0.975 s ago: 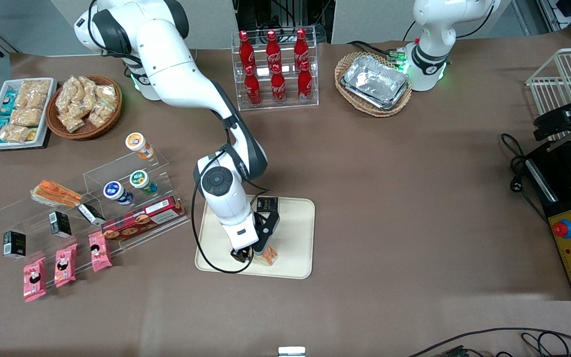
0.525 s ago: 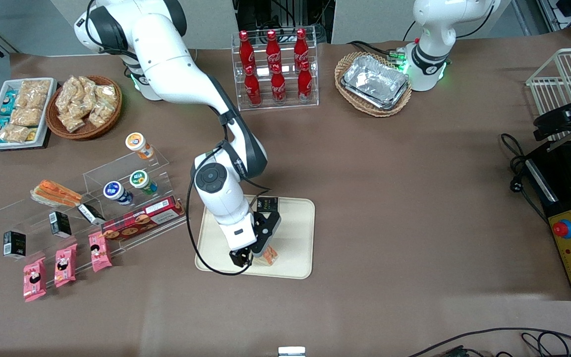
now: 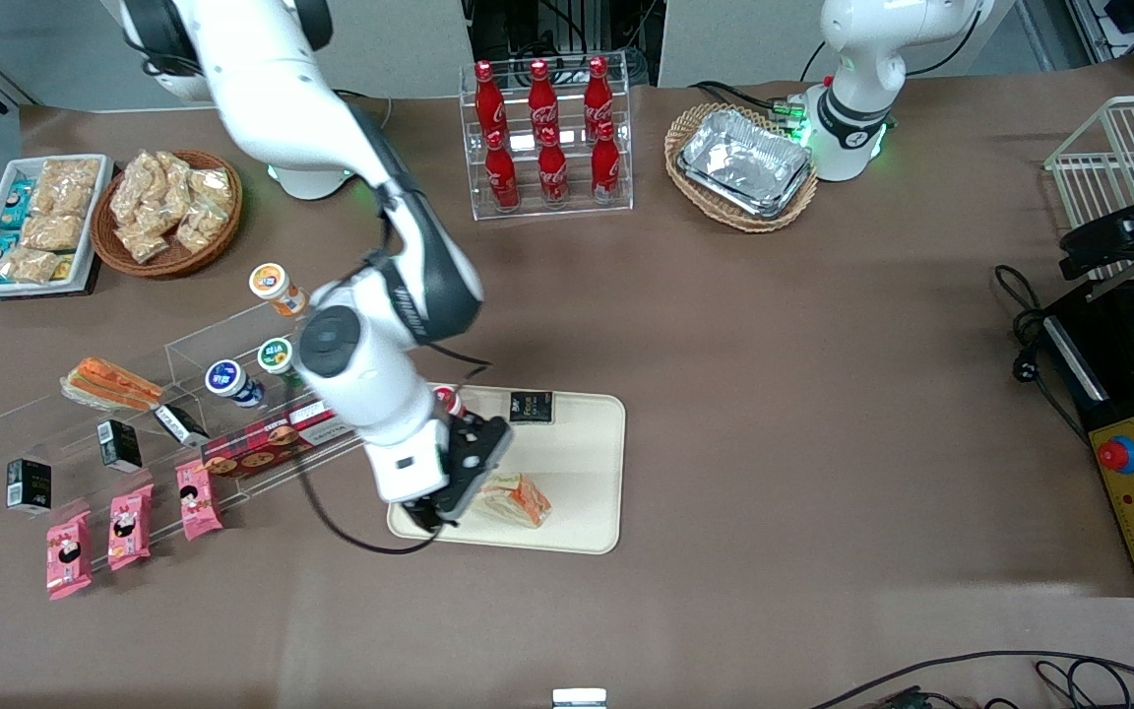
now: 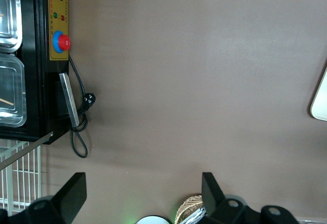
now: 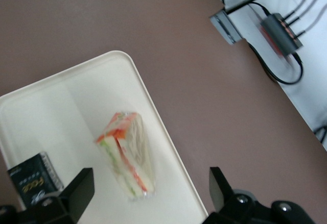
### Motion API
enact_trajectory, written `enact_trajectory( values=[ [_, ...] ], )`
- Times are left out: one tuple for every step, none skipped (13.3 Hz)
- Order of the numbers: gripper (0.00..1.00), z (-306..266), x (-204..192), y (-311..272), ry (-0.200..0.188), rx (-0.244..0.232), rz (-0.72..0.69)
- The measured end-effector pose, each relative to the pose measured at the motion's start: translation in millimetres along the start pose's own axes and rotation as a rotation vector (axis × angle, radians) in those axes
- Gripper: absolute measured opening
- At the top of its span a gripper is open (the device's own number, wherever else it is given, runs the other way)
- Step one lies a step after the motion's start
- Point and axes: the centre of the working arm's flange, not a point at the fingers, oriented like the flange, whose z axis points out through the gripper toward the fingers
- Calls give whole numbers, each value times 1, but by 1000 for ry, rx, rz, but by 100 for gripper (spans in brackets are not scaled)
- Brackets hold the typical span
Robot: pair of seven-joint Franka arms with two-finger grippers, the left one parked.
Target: Place sandwich on tray
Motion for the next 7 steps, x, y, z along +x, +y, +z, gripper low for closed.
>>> enact_trajectory(
  values=[
    [100, -17, -6, 12, -3, 16, 23],
    [100, -33, -12, 22, 1, 34, 48],
    [100, -50, -14, 27, 13, 52, 88],
    [100, -65, -14, 28, 21, 64, 144],
    [100, -80, -12, 25, 25, 77, 218],
    [100, -93, -8, 19, 23, 87, 294],
    [100, -107, -6, 14, 8, 80, 367]
  ],
)
